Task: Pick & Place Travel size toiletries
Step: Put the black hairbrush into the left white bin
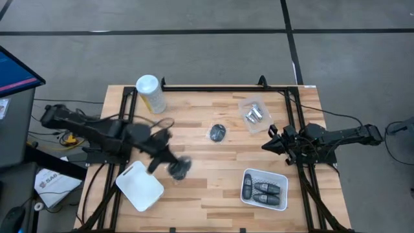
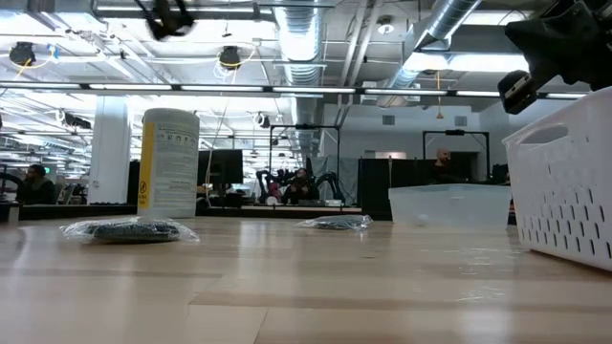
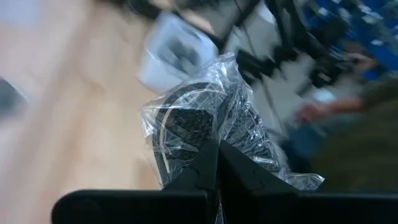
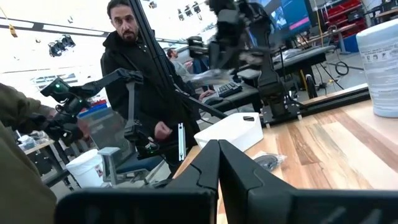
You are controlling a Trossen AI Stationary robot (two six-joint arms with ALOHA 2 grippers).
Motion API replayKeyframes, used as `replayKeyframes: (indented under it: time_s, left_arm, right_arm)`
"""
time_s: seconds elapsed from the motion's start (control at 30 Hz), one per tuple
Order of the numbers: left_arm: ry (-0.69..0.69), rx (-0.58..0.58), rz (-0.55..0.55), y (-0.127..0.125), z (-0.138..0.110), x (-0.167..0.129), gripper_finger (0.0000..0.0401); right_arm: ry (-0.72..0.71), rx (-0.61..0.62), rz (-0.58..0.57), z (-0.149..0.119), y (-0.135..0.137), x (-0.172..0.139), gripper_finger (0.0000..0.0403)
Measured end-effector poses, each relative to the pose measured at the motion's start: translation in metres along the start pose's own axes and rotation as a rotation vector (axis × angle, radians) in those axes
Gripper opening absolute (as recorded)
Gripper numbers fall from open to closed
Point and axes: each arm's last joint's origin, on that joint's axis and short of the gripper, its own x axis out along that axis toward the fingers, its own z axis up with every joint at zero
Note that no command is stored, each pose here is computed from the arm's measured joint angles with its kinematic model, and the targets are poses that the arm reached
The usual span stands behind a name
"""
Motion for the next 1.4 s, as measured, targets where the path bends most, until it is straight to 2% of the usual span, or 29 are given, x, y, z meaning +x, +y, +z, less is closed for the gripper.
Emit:
replayKeyframes:
  time_s: [0.17,0.33,0.47,0.8,0.93,1.17,1.27,1.4]
  left_arm:
    - [0.142,-0.115,-0.008,-0.028,-0.03,-0.019,0.0001]
    - [0.324,-0.155,0.123,-0.037,-0.063,-0.03,0.0001]
    - [0.434,-0.173,0.192,-0.041,-0.08,-0.033,0.0001]
    - [0.584,-0.15,0.237,-0.054,-0.107,-0.025,0.0001]
    - [0.653,-0.12,0.292,-0.056,-0.119,-0.02,0.0001]
    - [0.69,-0.099,0.334,-0.057,-0.127,-0.013,0.0003]
    - [0.709,-0.144,0.37,-0.055,-0.128,-0.015,0.0018]
    - [0.746,-0.175,0.389,-0.053,-0.129,-0.017,0.0067]
  right_arm:
    - [0.005,0.001,-0.002,-0.001,0.0,0.0,0.0]
    - [0.005,0.001,-0.002,0.0,0.0,0.0,0.0]
    - [0.005,0.001,-0.002,0.0,0.0,0.0,0.0]
    - [0.026,0.004,-0.01,-0.002,-0.001,0.0,0.0]
    - [0.026,0.004,-0.011,-0.002,-0.001,0.0,0.0]
    - [0.027,0.004,-0.011,-0.003,-0.001,0.0,0.0]
    - [0.027,0.004,-0.011,-0.003,-0.001,0.0,0.0]
    - [0.029,0.004,-0.012,-0.003,-0.001,0.0,0.0]
